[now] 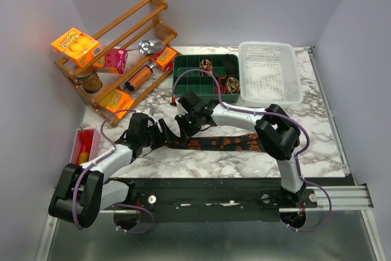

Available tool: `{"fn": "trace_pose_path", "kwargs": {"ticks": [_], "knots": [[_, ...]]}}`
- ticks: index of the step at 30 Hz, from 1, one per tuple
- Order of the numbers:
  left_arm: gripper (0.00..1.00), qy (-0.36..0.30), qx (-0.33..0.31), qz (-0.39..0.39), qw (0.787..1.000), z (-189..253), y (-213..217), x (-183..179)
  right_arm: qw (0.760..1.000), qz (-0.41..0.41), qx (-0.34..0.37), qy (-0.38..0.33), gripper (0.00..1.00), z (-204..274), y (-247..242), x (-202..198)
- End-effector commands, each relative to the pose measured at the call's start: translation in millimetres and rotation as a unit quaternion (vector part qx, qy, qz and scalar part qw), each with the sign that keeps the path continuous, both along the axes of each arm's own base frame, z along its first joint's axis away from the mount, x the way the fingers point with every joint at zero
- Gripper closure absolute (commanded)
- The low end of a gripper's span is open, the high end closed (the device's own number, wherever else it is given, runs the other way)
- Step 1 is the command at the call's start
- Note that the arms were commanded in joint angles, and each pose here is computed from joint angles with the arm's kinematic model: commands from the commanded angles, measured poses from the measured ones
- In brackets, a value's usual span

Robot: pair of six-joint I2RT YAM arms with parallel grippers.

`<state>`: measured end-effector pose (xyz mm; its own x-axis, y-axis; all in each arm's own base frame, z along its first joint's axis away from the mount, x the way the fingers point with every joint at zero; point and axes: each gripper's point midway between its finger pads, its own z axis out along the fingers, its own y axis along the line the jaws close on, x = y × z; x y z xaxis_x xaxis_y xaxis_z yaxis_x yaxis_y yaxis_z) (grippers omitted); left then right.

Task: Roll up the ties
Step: Roll the tie at the center of the board.

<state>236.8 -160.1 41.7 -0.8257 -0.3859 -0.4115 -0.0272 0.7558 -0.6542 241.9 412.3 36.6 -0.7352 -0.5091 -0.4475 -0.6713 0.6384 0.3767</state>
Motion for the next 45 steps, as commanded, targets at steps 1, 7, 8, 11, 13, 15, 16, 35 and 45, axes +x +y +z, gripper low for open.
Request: {"fn": "trace_pose_path", "kwargs": {"ticks": [1,7,8,11,13,15,16,35,45], "knots": [[0.28,-0.005,-0.002,0.000,1.000,-7.4,1.2,-0.8,1.000,-0.008,-0.029,-0.007,0.99,-11.3,-11.9,4.5],[0.34,-0.007,-0.020,-0.001,1.000,-13.2,-2.8,-3.4,1.000,-0.010,-0.017,-0.024,0.99,4.8,-10.8,9.1],[0.36,-0.004,-0.022,0.001,1.000,-15.5,-2.6,-4.7,0.999,-0.011,-0.018,-0.024,0.99,4.6,-11.7,9.7],[0.44,-0.007,-0.032,0.004,0.999,-17.4,-4.4,-4.6,0.999,-0.012,-0.027,-0.021,0.99,-3.0,-15.7,8.6],[0.47,-0.013,-0.040,0.006,0.999,-16.5,-5.9,-2.5,0.999,-0.011,-0.028,-0.017,0.99,-5.9,-17.1,6.4],[0.53,-0.014,-0.045,0.009,0.999,-17.3,-6.5,-2.0,0.999,-0.014,-0.027,-0.016,0.99,-8.0,-17.0,6.1],[0.55,-0.014,-0.045,0.009,0.999,-17.7,-6.8,-2.2,0.999,-0.014,-0.025,-0.015,0.99,-7.4,-16.8,6.5],[0.90,-0.022,0.038,0.009,0.999,7.1,10.8,13.0,0.999,-0.015,-0.003,-0.032,0.99,17.3,-16.0,7.1],[0.92,-0.013,0.091,0.006,0.996,20.0,21.4,16.0,1.000,-0.004,0.017,-0.010,0.99,14.7,0.5,7.1]]}}
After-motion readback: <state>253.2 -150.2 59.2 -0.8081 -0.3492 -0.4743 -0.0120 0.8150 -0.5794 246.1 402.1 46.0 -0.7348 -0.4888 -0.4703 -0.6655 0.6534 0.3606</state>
